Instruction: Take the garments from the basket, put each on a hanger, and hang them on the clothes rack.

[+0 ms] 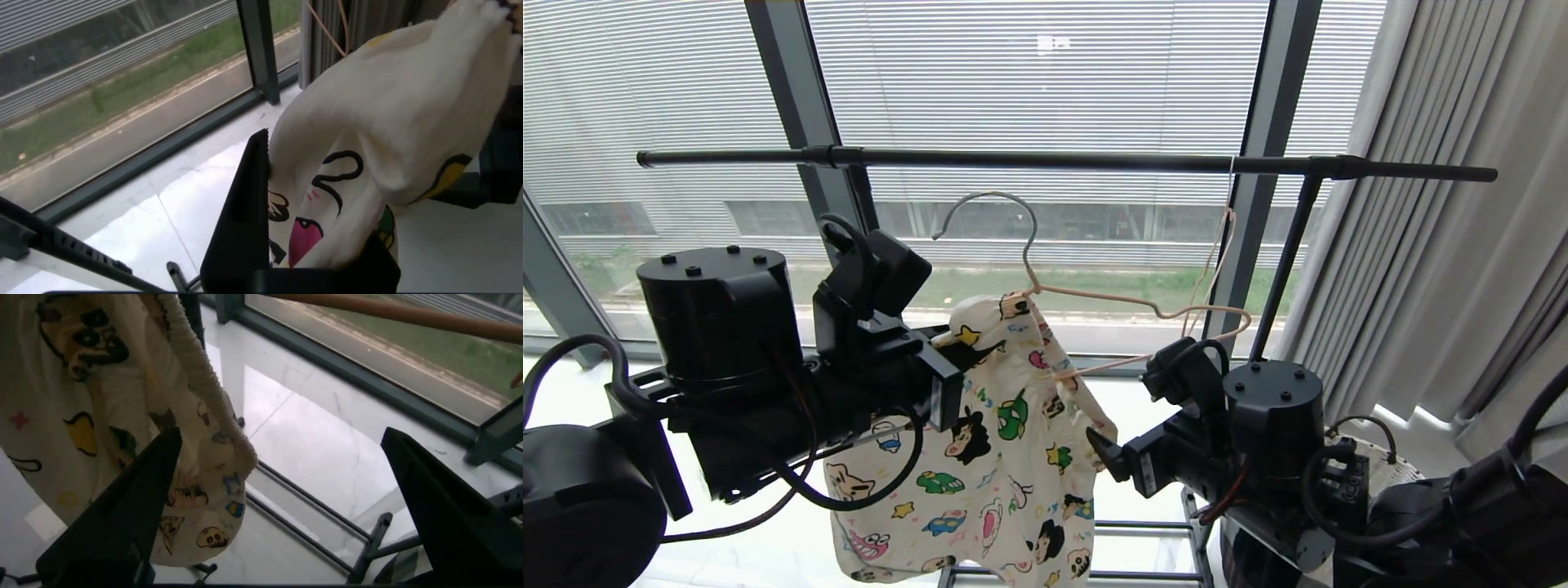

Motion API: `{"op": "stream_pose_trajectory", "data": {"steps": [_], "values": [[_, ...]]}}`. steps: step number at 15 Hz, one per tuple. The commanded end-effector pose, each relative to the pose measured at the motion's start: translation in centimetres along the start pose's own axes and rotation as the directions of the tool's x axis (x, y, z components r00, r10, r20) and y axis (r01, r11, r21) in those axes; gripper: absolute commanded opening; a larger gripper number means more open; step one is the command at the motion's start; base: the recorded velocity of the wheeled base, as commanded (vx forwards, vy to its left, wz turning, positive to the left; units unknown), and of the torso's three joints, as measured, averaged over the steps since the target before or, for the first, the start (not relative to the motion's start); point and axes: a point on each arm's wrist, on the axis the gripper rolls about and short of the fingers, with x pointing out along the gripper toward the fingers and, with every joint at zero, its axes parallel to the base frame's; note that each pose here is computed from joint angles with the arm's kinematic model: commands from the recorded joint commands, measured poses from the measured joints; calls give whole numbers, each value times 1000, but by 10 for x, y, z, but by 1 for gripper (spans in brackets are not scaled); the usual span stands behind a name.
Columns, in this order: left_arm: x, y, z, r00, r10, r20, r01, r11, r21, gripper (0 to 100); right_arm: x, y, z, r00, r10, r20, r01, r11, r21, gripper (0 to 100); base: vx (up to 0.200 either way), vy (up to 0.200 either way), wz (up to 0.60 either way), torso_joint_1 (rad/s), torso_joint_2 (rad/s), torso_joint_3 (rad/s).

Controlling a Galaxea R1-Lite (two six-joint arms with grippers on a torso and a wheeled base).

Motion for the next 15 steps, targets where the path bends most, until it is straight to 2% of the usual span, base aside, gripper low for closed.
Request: {"op": "stream_pose_trajectory", "data": {"steps": [1, 5, 8, 9, 11, 15], "values": [[1, -8, 3, 1000, -22, 8, 22, 1000, 2, 0, 17, 2, -12, 998, -47, -31, 47, 999, -9, 100, 0, 0, 0, 0, 0, 0], [2, -9, 2, 1000, -19, 5, 19, 1000, 2, 0, 21, -2, -18, 990, -136, -46, 136, 991, -17, 100, 0, 0, 0, 0, 0, 0], [1, -8, 0, 999, 32, -12, -32, 999, 0, 0, 22, -7, -17, 986, -161, -45, 161, 987, -17, 100, 0, 0, 0, 0, 0, 0], [1, -8, 1, 999, 30, -12, -30, 1000, -5, 0, 22, -7, -17, 986, -161, -45, 161, 987, -17, 0, 0, 0, 0, 0, 0, 0], [1, -9, 1, 1000, 29, -10, -29, 1000, -7, 0, 22, -7, -17, 985, -164, -44, 163, 986, -22, 0, 0, 0, 0, 0, 0, 0], [1, -9, 0, 999, 48, -17, -48, 999, -6, 0, 22, -12, -18, 971, -236, -42, 235, 972, -24, 0, 0, 0, 0, 0, 0, 0]]}}
